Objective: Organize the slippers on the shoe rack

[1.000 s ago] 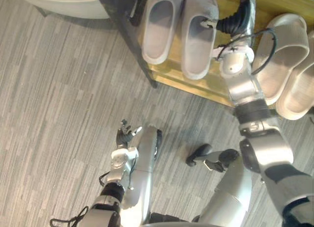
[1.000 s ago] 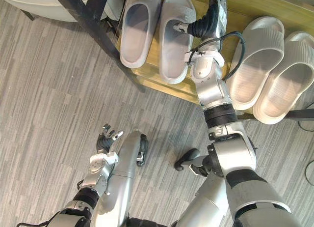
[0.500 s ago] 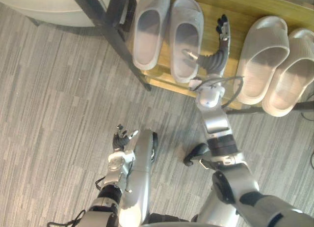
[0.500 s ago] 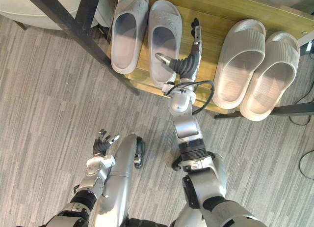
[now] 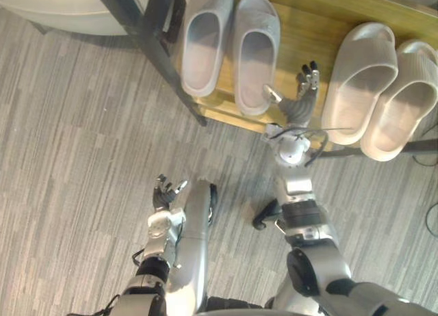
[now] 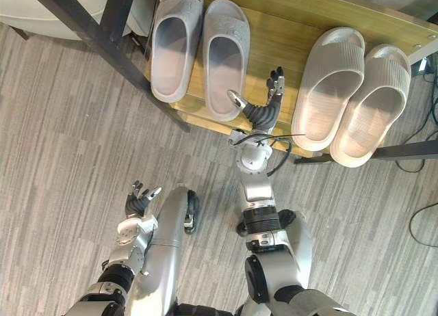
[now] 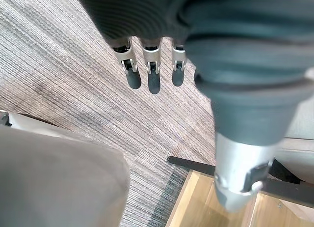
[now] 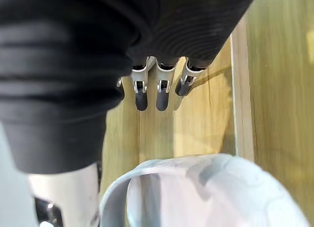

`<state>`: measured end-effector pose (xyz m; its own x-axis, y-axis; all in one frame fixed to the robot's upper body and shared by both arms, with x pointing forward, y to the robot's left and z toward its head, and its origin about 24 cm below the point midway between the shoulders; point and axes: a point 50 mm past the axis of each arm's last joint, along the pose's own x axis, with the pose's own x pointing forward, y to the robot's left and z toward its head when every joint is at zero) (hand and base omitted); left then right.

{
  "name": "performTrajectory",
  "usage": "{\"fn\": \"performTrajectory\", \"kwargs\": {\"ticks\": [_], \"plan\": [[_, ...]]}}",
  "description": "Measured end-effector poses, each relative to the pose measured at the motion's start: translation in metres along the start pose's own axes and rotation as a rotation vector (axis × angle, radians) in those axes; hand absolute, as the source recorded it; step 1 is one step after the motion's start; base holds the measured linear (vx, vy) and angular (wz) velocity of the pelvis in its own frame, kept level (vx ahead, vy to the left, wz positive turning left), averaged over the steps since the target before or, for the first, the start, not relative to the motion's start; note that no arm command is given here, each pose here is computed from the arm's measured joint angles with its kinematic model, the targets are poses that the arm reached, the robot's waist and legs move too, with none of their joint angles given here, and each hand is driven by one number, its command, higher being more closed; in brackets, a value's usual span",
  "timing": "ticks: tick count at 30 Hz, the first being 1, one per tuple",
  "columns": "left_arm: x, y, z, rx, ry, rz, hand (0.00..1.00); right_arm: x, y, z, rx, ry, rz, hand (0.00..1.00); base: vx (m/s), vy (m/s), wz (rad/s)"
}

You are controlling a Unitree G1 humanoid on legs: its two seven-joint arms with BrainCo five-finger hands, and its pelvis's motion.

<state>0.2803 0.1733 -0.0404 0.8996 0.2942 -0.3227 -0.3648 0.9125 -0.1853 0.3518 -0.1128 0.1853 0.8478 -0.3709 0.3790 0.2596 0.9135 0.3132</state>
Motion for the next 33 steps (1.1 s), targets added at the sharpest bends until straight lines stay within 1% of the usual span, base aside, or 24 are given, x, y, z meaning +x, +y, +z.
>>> {"fn": "performTrajectory", "kwargs": {"ticks": [2,8,17,24,33], "plan": [[0.001,0.000,0.002,-0.002,-0.006,0.001,0.00,0.000,0.001,0.000,0.038,0.006,0.013,0.00,0.00,0.000,0.00],[0.002,0.002,0.003,-0.012,-0.008,0.011,0.00,-0.001,0.003,-0.004,0.087,0.028,0.044,0.00,0.00,0.000,0.00],[0.003,-0.001,0.005,-0.020,-0.013,0.009,0.00,0.003,0.024,-0.001,0.175,0.067,0.108,0.00,0.00,-0.007,0.03],[0.003,-0.005,0.005,-0.035,-0.006,0.024,0.00,0.006,0.036,0.000,0.244,0.106,0.106,0.00,0.00,-0.009,0.03],[0.003,-0.008,0.004,-0.039,0.002,0.029,0.00,0.008,0.037,0.000,0.287,0.132,0.071,0.00,0.00,0.000,0.00]]}}
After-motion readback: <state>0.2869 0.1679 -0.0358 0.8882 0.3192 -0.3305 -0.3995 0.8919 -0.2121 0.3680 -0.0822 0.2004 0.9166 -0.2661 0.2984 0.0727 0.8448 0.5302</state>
